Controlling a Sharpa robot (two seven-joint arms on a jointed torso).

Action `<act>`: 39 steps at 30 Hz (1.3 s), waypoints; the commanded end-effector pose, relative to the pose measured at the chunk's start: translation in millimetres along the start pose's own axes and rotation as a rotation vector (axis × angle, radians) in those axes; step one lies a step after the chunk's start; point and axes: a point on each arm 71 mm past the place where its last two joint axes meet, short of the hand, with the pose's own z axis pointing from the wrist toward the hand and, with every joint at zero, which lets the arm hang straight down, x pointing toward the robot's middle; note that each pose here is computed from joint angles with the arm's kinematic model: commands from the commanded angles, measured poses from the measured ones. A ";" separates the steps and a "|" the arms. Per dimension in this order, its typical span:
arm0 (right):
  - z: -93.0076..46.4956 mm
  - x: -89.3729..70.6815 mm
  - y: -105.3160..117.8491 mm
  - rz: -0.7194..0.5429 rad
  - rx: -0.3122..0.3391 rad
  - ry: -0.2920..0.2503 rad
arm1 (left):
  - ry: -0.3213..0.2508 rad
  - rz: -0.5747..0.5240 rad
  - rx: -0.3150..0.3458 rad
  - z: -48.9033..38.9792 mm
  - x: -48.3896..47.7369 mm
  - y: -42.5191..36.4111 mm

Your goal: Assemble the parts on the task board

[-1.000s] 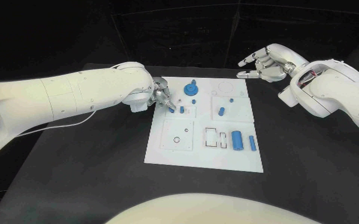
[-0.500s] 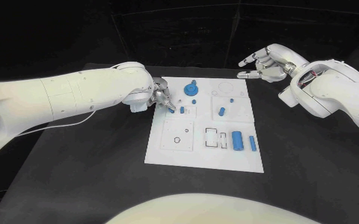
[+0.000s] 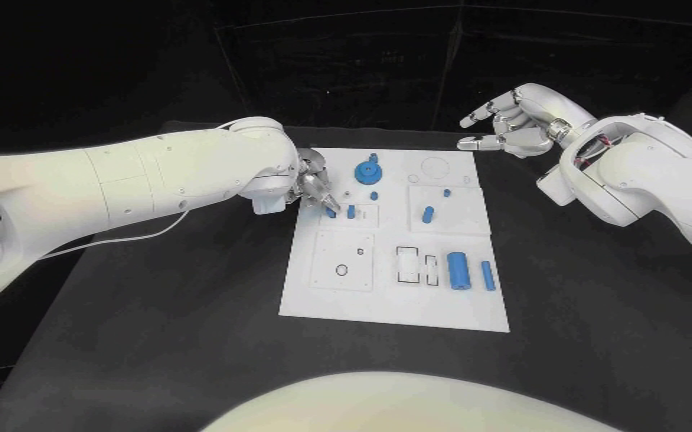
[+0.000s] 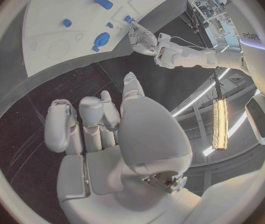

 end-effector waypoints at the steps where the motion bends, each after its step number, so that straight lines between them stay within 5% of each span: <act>1: 0.3 -0.8 1.7 -0.002 -0.010 0.001 | 0.041 0.025 -0.007 1.3 3.9 -1.3; 39: -1.1 -1.7 1.7 -0.002 -0.011 -0.005 | 0.004 0.021 -0.025 7.5 -4.7 -0.5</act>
